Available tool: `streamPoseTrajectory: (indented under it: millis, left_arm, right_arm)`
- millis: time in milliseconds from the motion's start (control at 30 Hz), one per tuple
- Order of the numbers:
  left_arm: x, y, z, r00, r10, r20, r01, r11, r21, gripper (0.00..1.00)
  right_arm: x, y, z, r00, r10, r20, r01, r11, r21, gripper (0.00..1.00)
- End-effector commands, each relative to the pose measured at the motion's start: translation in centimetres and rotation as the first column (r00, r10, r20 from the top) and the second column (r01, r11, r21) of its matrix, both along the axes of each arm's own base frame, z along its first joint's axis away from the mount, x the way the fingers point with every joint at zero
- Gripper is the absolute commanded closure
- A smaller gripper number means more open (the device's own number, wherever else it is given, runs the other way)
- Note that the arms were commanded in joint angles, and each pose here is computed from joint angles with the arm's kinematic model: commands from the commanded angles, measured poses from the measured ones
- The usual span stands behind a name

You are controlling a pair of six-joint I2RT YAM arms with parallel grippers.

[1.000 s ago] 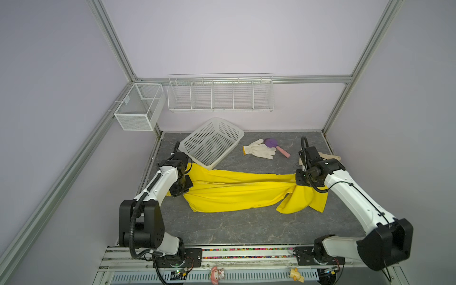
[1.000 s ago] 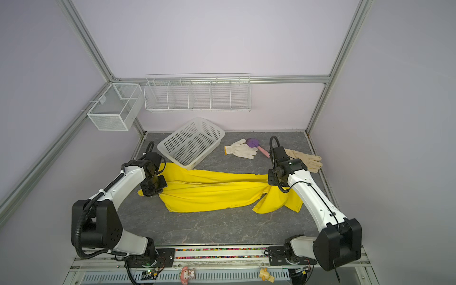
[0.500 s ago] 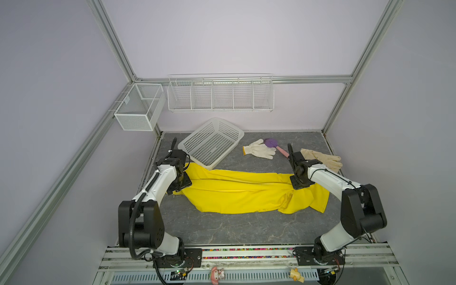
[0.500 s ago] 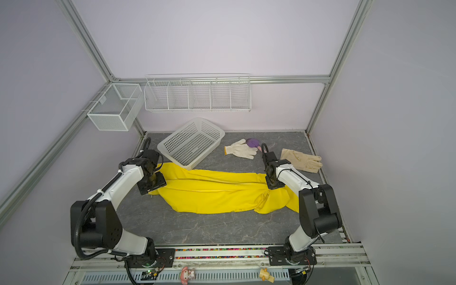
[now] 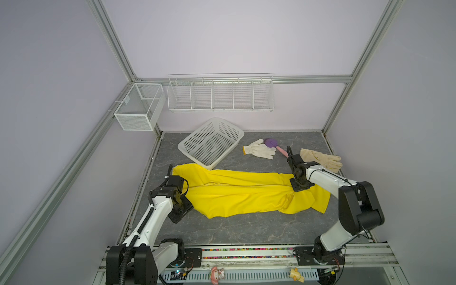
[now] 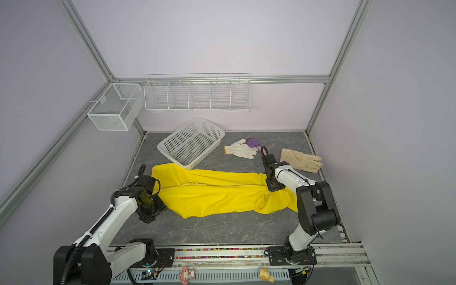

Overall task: Fold and stack the trousers
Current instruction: Flatten out the trousers at the center of the table.

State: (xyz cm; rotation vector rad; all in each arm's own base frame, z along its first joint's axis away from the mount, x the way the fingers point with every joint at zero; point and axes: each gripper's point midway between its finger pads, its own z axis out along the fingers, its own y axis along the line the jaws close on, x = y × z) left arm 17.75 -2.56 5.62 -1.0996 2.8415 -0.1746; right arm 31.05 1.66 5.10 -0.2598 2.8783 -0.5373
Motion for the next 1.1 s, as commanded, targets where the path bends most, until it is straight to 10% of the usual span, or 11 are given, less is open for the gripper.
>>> streamPoseTrajectory:
  millis: [0, 300, 733, 1067]
  left_arm:
    - [2.0, -1.8, -0.3, 0.996, 0.046, 0.077, -0.038, 0.994, -0.104, 0.40]
    - [7.0, -2.3, -1.3, 0.987, 0.046, 0.153, -0.028, 0.993, -0.118, 0.37]
    - [11.4, -0.2, 0.8, 0.977, -0.117, 0.176, 0.106, 0.992, 0.074, 1.00]
    - [7.6, 4.8, 9.3, 0.973, -0.228, 0.025, 0.204, 0.912, 0.357, 1.00]
  right_arm:
    - [-0.8, -0.6, -0.7, 1.000, 0.003, -0.031, -0.003, 1.000, -0.028, 0.88]
    - [-1.4, 0.1, -0.5, 1.000, 0.012, -0.028, -0.013, 1.000, -0.019, 0.88]
    - [-1.5, 1.4, -0.1, 0.999, 0.041, -0.026, -0.041, 0.999, -0.008, 0.89]
    - [-1.6, 2.0, 2.6, 0.998, 0.065, 0.015, -0.065, 0.998, 0.018, 0.90]
